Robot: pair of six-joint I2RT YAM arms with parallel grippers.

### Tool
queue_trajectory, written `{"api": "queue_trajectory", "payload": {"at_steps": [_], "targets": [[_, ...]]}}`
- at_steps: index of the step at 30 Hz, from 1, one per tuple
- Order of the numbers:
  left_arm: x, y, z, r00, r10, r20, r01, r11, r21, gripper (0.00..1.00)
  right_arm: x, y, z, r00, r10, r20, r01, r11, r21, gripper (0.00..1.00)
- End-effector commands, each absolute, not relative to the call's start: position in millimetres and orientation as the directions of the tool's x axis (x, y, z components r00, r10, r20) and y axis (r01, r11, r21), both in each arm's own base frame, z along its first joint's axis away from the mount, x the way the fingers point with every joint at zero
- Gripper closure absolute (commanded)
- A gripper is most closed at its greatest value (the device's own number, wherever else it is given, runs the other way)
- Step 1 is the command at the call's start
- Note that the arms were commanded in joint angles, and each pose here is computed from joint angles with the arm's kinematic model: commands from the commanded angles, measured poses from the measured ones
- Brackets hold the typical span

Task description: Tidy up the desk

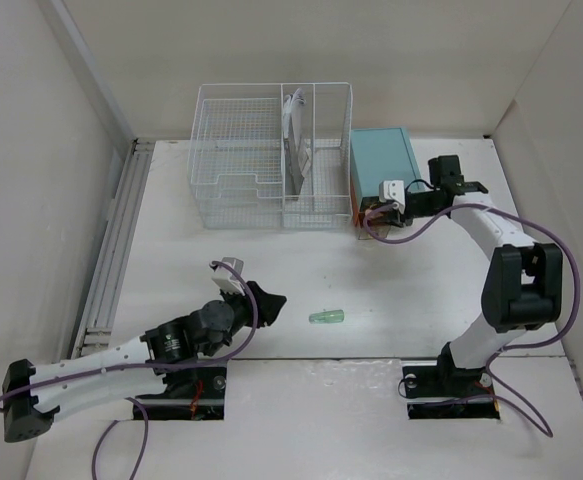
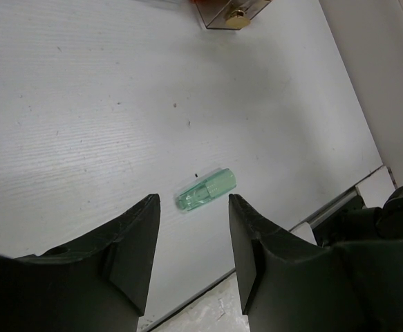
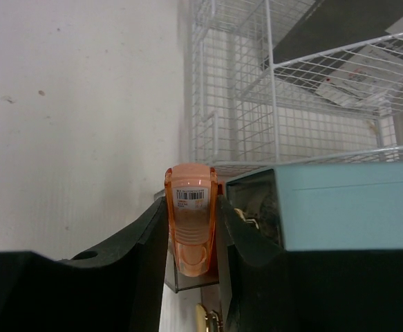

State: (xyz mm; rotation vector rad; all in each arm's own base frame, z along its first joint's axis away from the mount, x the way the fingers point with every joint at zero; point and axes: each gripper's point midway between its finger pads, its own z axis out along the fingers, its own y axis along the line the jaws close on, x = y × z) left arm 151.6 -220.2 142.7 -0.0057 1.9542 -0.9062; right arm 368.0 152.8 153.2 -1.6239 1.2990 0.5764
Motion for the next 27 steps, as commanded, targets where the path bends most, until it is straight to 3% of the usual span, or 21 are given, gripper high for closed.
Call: {"api": "queue_trajectory", "payload": {"at_steps": [1, 27], "targets": [[152.7, -226.2, 157.1, -0.530, -0.386, -0.755, 0.373, 0.693, -0.617, 0.59, 383.0, 152.3, 180.5, 0.396, -0.471, -0.788, -0.883, 0.042, -0.468, 1.00], [151.9, -224.2, 157.5, -0.533, -0.380, -0.756, 0.371, 0.698, -0.612, 0.59, 384.6, 149.3, 144.7, 0.352, -0.541, -0.764, -0.917, -0.034, -0.398, 1.00]]}}
